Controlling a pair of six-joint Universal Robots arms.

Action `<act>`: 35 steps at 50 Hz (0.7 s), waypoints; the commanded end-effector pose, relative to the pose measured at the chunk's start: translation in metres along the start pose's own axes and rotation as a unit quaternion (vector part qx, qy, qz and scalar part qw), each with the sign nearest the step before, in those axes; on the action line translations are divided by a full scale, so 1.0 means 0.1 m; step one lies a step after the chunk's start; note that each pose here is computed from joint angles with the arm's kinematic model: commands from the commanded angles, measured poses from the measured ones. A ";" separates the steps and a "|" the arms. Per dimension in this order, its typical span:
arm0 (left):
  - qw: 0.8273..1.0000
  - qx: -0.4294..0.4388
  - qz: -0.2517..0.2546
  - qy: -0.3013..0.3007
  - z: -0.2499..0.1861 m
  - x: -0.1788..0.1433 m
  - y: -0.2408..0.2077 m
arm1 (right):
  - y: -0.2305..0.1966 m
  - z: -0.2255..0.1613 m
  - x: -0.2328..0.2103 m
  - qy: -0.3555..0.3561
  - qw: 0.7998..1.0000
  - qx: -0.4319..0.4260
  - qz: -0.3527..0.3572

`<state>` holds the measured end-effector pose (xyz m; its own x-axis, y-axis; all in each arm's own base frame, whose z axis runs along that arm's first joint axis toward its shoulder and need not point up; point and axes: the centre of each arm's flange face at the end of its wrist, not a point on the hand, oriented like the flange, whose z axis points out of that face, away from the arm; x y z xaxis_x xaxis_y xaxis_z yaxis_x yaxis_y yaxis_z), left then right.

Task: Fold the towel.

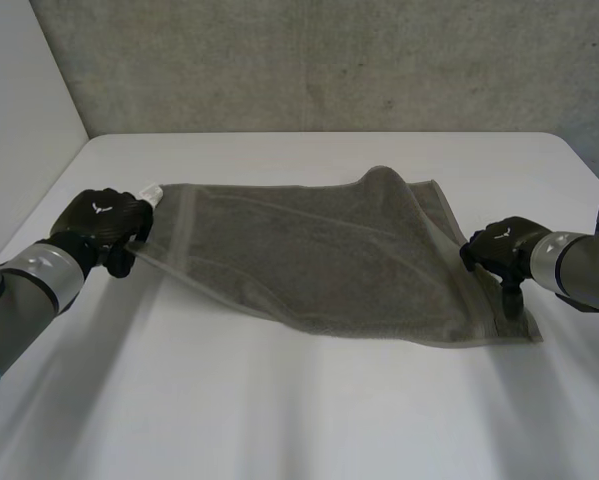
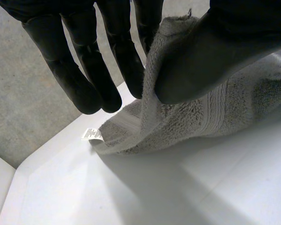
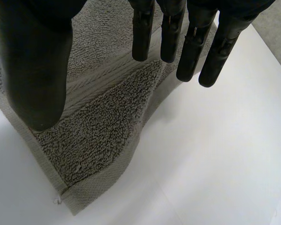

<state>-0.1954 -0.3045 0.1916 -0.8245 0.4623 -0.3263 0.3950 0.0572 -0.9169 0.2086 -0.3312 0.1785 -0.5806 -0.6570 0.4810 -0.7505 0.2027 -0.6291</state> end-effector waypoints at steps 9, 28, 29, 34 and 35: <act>1.000 -0.003 -0.007 0.000 0.01 0.01 0.03 | 0.24 -0.28 -0.24 0.033 0.996 0.085 -0.005; 1.000 -0.008 -0.010 -0.002 0.02 -0.01 0.07 | 0.68 -0.36 -0.42 0.030 0.992 0.123 0.007; 1.000 -0.007 -0.009 -0.002 0.02 -0.01 0.08 | 0.70 -0.35 -0.40 0.034 0.991 0.126 0.006; 1.000 -0.007 -0.009 -0.002 0.02 0.00 0.09 | 0.76 -0.27 -0.39 0.033 0.992 0.122 0.010; 1.000 -0.007 -0.009 -0.002 0.02 0.00 0.09 | 0.76 -0.27 -0.39 0.033 0.992 0.122 0.010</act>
<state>-0.1925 -0.3058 0.1845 -0.8334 0.4578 -0.3097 0.3853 0.0793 -0.9194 0.1685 -0.2650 0.1363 -0.6154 -0.6064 0.5036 -0.6467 0.0232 -0.7624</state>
